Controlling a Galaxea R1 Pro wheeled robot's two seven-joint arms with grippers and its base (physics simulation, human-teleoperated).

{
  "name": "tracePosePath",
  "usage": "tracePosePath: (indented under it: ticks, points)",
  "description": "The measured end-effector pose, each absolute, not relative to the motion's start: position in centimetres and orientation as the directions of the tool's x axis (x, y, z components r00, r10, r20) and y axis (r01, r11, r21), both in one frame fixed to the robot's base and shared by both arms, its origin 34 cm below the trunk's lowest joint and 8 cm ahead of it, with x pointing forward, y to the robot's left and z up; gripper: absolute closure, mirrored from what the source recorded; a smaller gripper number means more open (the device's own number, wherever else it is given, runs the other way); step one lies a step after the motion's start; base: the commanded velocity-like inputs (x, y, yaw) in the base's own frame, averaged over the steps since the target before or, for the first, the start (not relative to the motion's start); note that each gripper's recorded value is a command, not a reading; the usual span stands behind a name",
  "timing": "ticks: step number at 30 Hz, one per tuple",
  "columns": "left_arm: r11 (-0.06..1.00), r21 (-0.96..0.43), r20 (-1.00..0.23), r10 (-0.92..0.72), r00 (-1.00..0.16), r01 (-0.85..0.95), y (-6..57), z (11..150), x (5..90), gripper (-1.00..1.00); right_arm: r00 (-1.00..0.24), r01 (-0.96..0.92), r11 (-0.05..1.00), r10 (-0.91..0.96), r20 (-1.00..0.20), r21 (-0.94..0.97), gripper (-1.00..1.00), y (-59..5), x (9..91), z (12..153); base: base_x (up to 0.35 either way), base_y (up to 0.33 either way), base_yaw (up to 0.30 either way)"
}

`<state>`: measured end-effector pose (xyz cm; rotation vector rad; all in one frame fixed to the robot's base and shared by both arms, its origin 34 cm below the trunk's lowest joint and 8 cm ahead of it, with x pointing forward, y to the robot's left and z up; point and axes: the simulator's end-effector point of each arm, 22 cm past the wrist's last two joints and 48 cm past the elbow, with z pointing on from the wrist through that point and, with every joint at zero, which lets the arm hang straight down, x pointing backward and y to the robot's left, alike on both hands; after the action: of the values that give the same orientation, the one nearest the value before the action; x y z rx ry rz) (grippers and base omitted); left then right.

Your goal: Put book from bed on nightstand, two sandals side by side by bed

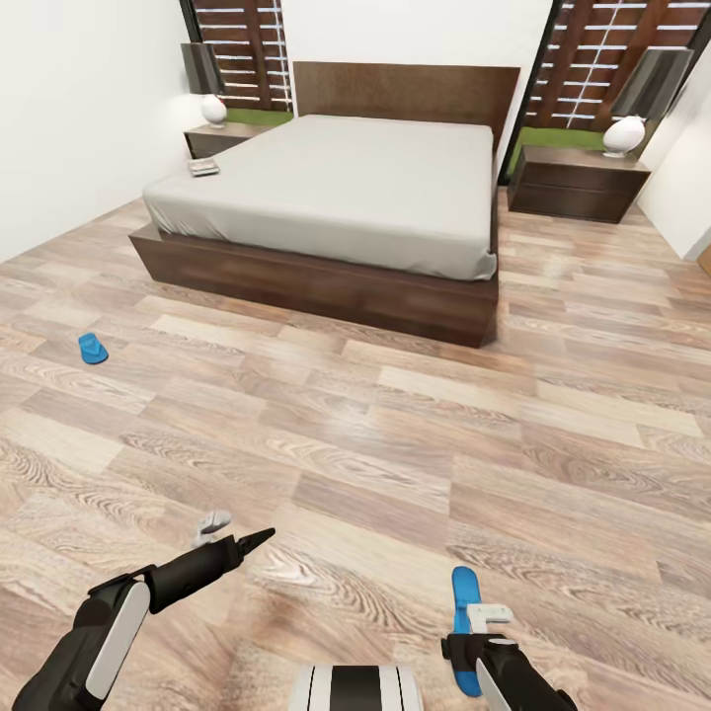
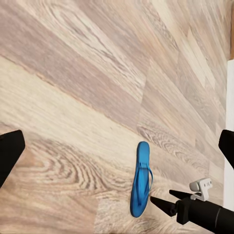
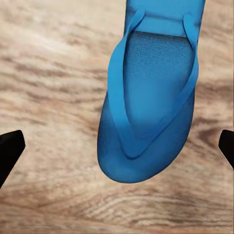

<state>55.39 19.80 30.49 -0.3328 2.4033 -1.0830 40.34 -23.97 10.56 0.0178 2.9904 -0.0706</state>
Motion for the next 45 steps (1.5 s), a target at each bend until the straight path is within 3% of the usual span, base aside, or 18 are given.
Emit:
tracePosePath:
  ticks: [30, 45]
  points:
    - [0.658, -0.752, -0.306, -0.402, -0.863, -0.04, 19.8, 29.7, 54.8, -1.0, -0.989, 0.015, 0.999, 0.008, -0.15, -0.046, -1.0, -24.0, 40.3, 10.5, 0.029, -0.003, 0.0]
    - [0.659, -0.748, -0.252, -0.402, -0.88, -0.086, 19.8, 26.7, 53.4, -1.0, -0.996, 0.012, 0.999, 0.008, -0.089, -0.047, -1.0, -24.0, 37.9, 8.5, 0.0, 0.0, 0.0]
